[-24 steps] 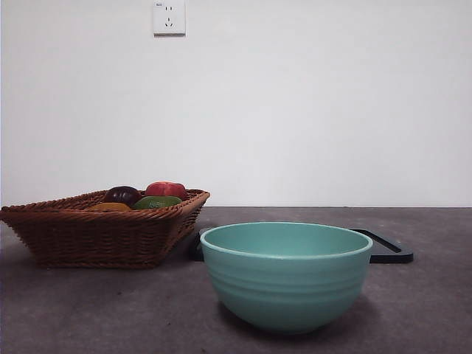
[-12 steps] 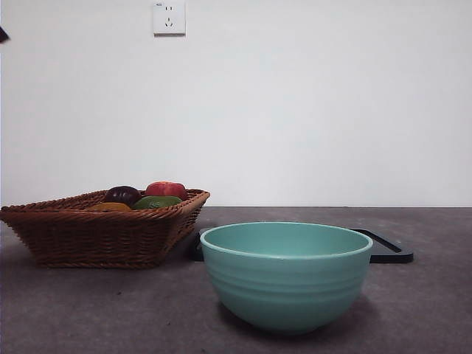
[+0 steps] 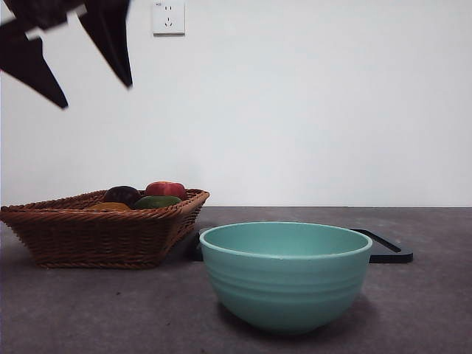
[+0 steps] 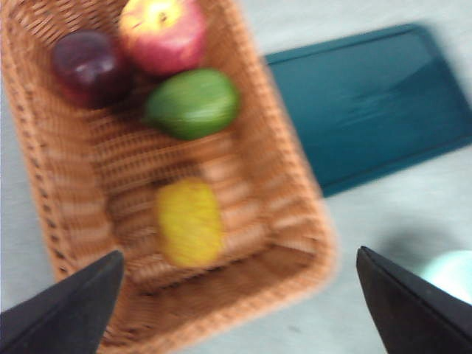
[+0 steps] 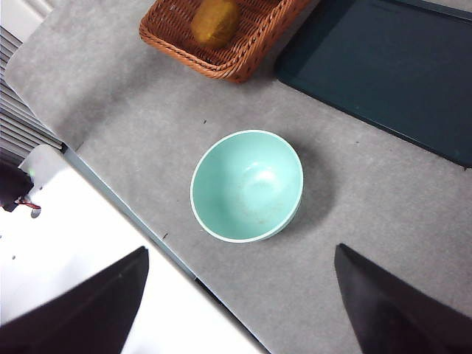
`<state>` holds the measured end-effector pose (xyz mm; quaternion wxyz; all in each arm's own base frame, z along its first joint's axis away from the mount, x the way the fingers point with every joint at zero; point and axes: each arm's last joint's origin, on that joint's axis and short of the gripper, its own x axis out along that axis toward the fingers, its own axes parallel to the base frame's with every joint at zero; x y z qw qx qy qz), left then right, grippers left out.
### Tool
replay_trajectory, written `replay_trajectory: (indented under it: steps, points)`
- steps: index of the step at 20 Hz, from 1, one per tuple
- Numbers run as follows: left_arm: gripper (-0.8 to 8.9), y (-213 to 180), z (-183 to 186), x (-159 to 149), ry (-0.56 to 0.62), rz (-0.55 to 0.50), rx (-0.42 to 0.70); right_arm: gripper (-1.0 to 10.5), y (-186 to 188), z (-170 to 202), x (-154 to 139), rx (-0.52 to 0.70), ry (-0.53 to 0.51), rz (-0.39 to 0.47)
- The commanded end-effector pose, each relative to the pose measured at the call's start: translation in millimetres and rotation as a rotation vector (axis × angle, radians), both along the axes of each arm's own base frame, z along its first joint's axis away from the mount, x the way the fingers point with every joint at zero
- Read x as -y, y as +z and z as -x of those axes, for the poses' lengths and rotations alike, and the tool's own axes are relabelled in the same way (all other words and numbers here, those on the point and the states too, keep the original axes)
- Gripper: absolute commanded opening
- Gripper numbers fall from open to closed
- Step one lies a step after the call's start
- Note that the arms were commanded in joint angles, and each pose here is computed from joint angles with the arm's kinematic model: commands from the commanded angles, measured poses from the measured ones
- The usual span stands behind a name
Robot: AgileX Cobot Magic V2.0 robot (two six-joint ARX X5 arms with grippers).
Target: Pick up the wifruite, put it on the bowl, pick up the plate, put it on desk
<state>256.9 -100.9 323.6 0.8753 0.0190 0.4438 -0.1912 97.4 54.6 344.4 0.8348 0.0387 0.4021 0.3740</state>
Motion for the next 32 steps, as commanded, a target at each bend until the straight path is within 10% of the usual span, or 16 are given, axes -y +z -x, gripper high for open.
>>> replay_trajectory:
  steps: [1, 17, 22, 32]
  points:
    - [4.96, -14, -21, 8, -0.009, -0.068, -0.028, 4.0, 5, -1, -1, 0.016, 0.004, -0.008]
    - [4.91, -122, -84, 31, -0.001, -0.195, -0.224, 4.0, 6, -2, -1, 0.035, 0.006, -0.013]
    - [2.44, -122, -84, 31, 0.000, -0.195, -0.227, 4.0, 6, -2, -1, 0.035, 0.006, -0.014]
    - [2.40, -31, -25, 37, -0.123, -0.051, -0.065, 4.0, 7, -3, -2, 0.048, 0.001, -0.014]
